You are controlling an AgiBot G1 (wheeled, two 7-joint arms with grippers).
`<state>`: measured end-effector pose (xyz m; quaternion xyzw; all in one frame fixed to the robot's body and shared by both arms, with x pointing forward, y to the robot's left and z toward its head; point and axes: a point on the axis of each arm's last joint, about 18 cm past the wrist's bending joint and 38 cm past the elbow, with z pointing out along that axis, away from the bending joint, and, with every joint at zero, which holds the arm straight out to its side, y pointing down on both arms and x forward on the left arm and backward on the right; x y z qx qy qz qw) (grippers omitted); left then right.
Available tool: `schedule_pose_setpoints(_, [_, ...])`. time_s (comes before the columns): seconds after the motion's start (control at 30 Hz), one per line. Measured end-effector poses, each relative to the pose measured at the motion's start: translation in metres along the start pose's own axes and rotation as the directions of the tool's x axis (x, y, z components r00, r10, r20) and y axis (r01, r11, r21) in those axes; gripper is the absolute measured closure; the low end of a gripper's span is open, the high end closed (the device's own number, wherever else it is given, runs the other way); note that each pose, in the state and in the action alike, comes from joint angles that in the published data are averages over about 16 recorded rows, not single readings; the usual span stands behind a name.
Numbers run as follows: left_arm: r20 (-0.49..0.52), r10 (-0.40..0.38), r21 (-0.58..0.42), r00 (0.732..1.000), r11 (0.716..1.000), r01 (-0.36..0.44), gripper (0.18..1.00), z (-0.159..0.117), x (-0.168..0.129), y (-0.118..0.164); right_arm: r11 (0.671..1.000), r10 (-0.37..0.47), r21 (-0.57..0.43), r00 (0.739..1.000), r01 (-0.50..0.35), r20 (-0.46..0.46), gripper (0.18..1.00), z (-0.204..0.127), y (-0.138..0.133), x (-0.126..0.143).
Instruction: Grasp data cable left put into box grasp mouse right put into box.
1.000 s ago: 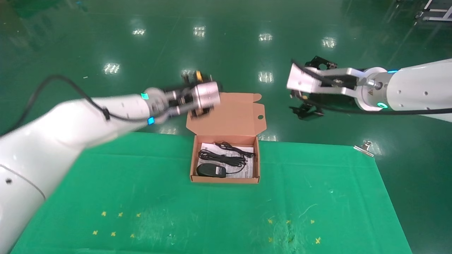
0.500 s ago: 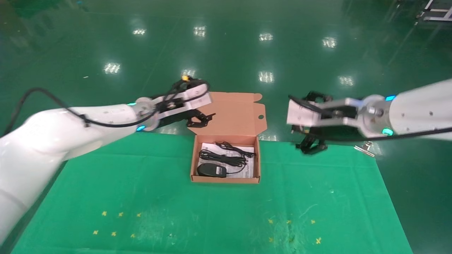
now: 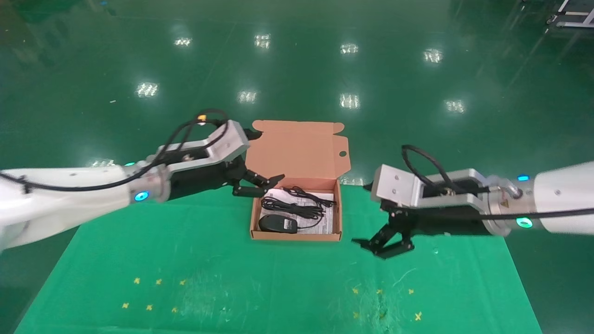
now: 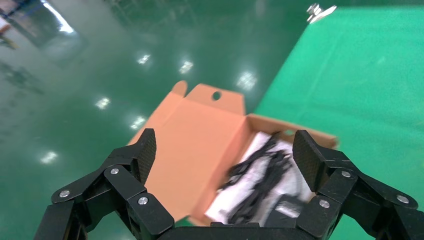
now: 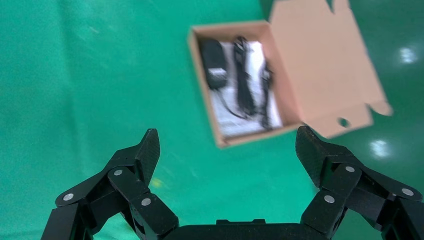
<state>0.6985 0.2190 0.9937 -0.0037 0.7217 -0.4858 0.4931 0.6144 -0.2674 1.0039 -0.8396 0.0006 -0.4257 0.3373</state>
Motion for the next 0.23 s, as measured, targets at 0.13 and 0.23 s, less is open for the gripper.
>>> schedule_pose_setpoints(0.13, [-0.019,-0.033,0.025,0.999,0.999,0.034,0.185,-0.010,0.003,0.000,0.999,0.025,0.034,0.999,-0.026,0.027,0.178,-0.002,0.001,-0.007])
schedule_pose_setpoints(0.23, [-0.034,-0.056,0.043,0.998,0.997,0.058,0.184,-0.018,0.006,-0.001,0.997,0.042,0.059,0.998,-0.044,0.047,0.178,-0.004,0.002,-0.013])
